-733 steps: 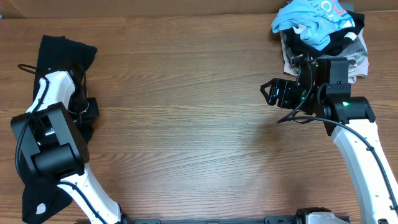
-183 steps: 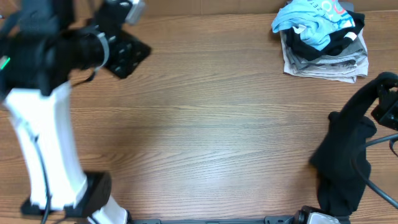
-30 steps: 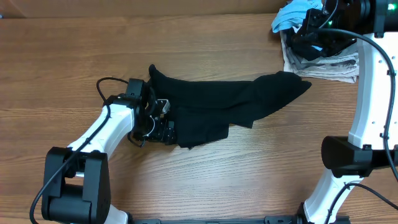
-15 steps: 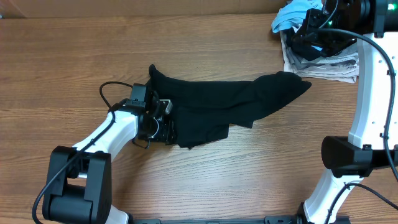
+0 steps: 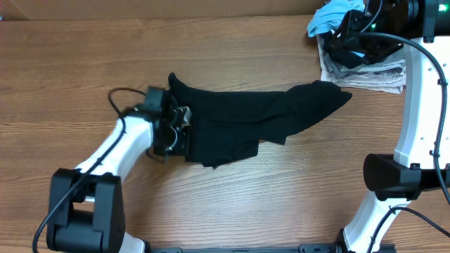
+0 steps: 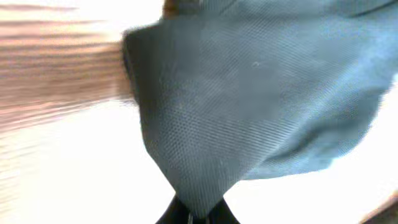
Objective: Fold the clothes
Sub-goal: 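Grasp the black shirt's left and right ends with both grippers, then lift the shirt with both grippers and stretch it wide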
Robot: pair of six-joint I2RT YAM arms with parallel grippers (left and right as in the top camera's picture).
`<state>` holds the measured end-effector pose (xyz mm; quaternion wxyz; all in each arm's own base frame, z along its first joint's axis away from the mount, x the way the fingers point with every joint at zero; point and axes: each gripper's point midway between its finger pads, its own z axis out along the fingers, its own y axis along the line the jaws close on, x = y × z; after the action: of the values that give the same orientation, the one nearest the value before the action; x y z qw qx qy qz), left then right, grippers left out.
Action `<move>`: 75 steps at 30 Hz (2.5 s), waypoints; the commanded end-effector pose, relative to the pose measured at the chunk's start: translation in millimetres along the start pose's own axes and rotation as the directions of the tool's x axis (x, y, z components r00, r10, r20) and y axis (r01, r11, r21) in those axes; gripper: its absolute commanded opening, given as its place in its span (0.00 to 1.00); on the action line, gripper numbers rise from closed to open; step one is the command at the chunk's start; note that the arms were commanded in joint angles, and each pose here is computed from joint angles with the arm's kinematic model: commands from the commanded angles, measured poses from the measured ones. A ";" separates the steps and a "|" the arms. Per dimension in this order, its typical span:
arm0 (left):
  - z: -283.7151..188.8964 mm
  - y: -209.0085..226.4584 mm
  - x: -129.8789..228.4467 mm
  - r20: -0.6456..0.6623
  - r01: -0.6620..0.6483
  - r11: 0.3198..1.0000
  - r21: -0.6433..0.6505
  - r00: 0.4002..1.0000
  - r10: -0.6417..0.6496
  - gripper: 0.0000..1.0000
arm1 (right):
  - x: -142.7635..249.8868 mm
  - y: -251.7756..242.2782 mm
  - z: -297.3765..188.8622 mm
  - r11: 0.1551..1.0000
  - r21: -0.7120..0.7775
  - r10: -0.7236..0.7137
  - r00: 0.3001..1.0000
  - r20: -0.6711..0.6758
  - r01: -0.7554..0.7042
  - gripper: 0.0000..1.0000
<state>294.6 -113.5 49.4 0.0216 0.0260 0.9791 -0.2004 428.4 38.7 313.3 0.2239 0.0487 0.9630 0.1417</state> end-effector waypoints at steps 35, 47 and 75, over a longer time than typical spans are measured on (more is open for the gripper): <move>-222.0 -80.7 -106.6 0.499 -0.190 0.979 -0.072 0.843 0.200 0.04 | 167.5 -119.4 195.0 0.945 0.273 0.293 0.840 -0.456 -0.182 0.47; -221.0 -80.5 -105.2 0.493 -0.189 0.980 -0.071 0.847 0.199 0.04 | 184.4 -143.4 223.8 0.925 0.339 0.305 0.866 -0.395 -0.171 0.64; -312.5 -56.5 -114.8 0.640 -0.039 0.955 -0.294 0.734 0.227 0.04 | 72.3 -46.3 85.9 0.988 0.051 0.154 0.979 -0.135 -0.148 0.04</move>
<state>391.4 -64.2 293.4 0.2951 0.0249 0.9514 -0.0845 367.6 39.6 71.0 -0.0248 0.1407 0.9821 0.1224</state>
